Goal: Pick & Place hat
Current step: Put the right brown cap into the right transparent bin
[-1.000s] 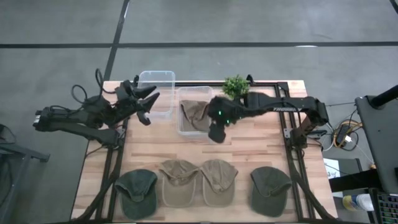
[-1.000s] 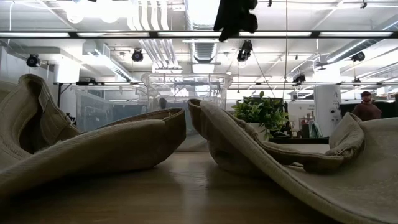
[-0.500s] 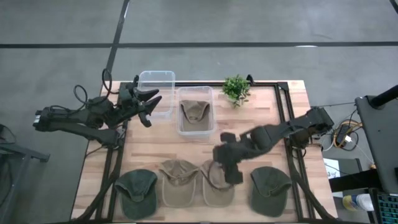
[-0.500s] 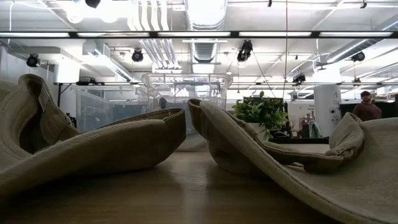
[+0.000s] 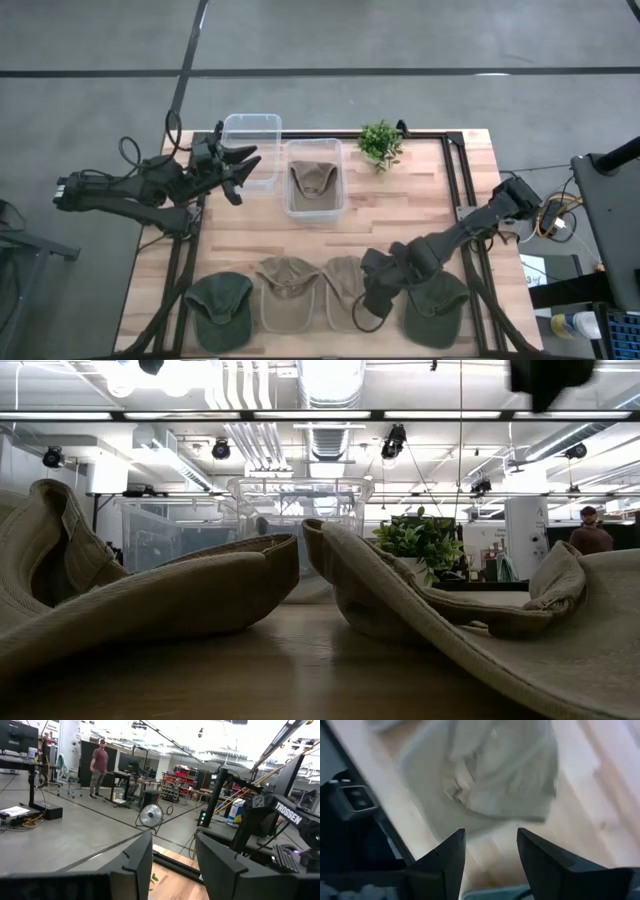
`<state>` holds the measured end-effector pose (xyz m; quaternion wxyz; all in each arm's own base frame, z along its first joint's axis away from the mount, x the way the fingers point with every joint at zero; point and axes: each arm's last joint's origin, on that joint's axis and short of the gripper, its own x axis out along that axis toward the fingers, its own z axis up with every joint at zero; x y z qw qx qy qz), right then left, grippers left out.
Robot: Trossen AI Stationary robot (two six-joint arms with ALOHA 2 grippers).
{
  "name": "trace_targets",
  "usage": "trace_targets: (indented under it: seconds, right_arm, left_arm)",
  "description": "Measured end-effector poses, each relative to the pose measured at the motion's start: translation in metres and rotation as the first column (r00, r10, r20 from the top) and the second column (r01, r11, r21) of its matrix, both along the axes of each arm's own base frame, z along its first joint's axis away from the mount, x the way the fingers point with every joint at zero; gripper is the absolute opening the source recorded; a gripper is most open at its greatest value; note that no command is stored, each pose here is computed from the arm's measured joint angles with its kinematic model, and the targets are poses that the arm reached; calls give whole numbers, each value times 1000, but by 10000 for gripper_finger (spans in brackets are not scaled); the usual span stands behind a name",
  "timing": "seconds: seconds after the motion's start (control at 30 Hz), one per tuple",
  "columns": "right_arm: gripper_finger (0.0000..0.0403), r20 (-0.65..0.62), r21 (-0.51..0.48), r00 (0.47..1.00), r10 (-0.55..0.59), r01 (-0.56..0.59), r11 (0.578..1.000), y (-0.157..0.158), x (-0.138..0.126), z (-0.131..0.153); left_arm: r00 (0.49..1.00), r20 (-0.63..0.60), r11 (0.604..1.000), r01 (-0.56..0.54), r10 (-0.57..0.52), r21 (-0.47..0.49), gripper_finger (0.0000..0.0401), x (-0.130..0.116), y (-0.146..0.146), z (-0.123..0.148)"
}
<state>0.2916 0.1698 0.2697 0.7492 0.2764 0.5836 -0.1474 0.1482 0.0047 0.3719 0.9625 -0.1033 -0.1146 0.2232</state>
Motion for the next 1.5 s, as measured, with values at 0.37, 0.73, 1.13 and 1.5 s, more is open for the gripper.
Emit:
trace_targets:
  seconds: [0.37,0.73,1.13,1.5]
  right_arm:
    - [171,-24,195,982,-189,190,962,21,-9,-48]
    - [171,-59,218,967,-249,256,942,19,-20,-82]
    - [171,-10,274,962,-273,265,925,13,-27,-113]
    - [167,88,274,963,-253,221,936,13,-24,-116]
  left_arm:
    - [1000,-15,1000,0,0,-5,145,0,0,-2]
    - [1000,-27,1000,-1,1,-4,145,1,0,-3]
    - [999,-35,1000,-1,1,-3,145,4,0,-4]
    - [999,-48,1000,0,0,-8,145,8,0,-6]
